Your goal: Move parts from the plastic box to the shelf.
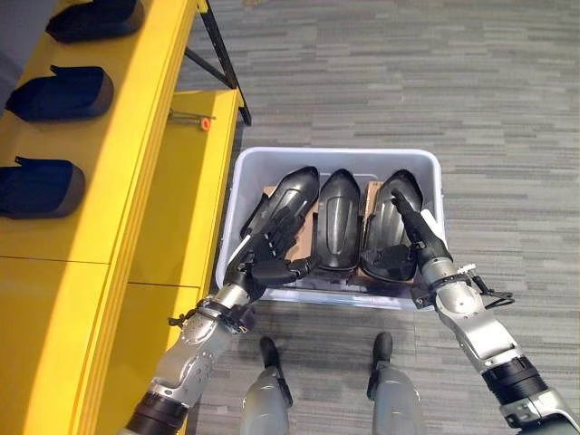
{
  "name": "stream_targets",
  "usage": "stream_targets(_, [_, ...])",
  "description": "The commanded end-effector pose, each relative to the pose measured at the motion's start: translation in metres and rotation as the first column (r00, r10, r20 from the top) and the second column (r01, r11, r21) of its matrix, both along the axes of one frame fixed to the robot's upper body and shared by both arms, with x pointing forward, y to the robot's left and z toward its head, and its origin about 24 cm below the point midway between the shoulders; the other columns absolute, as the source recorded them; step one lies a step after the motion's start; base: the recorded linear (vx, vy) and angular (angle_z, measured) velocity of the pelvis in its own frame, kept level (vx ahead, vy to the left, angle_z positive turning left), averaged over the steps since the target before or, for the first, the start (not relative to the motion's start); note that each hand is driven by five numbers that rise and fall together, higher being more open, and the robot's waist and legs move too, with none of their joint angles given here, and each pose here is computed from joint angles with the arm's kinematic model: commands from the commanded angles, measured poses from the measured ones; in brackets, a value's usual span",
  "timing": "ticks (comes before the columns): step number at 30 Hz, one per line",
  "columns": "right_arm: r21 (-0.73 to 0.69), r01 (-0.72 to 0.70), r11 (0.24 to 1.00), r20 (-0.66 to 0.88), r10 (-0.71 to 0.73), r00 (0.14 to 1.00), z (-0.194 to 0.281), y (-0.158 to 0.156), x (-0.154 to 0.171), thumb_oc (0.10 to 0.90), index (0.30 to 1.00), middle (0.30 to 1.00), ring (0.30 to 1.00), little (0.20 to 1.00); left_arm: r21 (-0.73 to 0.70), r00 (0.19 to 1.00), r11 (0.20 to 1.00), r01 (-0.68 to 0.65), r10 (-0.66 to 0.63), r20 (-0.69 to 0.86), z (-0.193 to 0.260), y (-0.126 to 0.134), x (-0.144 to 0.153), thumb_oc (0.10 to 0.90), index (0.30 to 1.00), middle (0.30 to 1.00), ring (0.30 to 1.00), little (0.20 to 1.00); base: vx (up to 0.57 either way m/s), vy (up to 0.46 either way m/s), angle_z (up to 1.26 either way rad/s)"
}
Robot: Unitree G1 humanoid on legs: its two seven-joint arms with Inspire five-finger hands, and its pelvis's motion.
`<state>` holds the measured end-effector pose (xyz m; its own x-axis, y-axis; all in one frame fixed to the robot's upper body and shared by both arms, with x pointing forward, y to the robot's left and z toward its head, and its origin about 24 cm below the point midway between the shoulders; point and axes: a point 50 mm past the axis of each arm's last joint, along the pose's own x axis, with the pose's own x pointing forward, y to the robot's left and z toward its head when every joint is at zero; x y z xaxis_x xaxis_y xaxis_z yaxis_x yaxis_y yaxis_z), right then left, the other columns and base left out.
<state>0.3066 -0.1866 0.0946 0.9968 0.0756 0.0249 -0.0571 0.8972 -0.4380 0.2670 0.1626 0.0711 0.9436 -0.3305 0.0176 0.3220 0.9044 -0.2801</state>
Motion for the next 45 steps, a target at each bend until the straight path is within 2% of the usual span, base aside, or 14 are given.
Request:
stream_targets(1, [-0.029, -0.1, 0.995, 0.244, 0.104, 0.964, 0.053, 0.019, 0.0, 0.9, 1.0, 1.0, 1.0, 1.0, -0.096, 0.972, 0.995, 0.023, 0.0, 0.235, 0.045, -0.005, 0.003, 0.9, 1.0, 1.0, 1.0, 1.0, 0.0, 0.0, -0.04])
stream_targets(17, [-0.029, -0.1, 0.995, 0.244, 0.104, 0.964, 0.053, 0.019, 0.0, 0.9, 1.0, 1.0, 1.0, 1.0, -0.096, 0.972, 0.995, 0.023, 0.0, 0.235, 0.045, -0.005, 0.003, 0.9, 1.0, 1.0, 1.0, 1.0, -0.01, 0.002, 0.0])
stream_targets(18, [-0.047, -0.184, 0.982, 0.271, 0.19, 0.944, 0.066, 0.028, -0.012, 0.9, 1.0, 1.0, 1.0, 1.0, -0.103, 0.964, 0.994, 0.042, -0.013, 0.265, 0.051, -0.006, 0.001, 0.9, 1.0, 1.0, 1.0, 1.0, -0.14, 0.065, 0.01])
stream_targets(19, [-0.039, -0.191, 0.981, 0.263, 0.195, 0.945, 0.066, 0.029, -0.016, 0.9, 1.0, 1.0, 1.0, 1.0, -0.098, 0.966, 0.994, 0.039, -0.013, 0.258, 0.049, -0.007, -0.001, 0.9, 1.0, 1.0, 1.0, 1.0, -0.14, 0.066, -0.02])
stream_targets(36, [-0.074, -0.196, 0.978, 0.253, 0.209, 0.945, 0.066, 0.033, -0.013, 0.9, 1.0, 1.0, 1.0, 1.0, -0.099, 0.968, 0.994, 0.043, -0.017, 0.25, 0.049, -0.009, -0.001, 0.9, 1.0, 1.0, 1.0, 1.0, 0.0, 0.003, -0.01])
stream_targets(45, [-0.12, -0.14, 0.983, 0.222, 0.164, 0.961, 0.059, 0.035, -0.005, 0.9, 1.0, 1.0, 1.0, 1.0, -0.098, 0.964, 0.994, 0.058, -0.03, 0.264, 0.052, -0.013, 0.003, 0.9, 1.0, 1.0, 1.0, 1.0, -0.03, 0.004, 0.01])
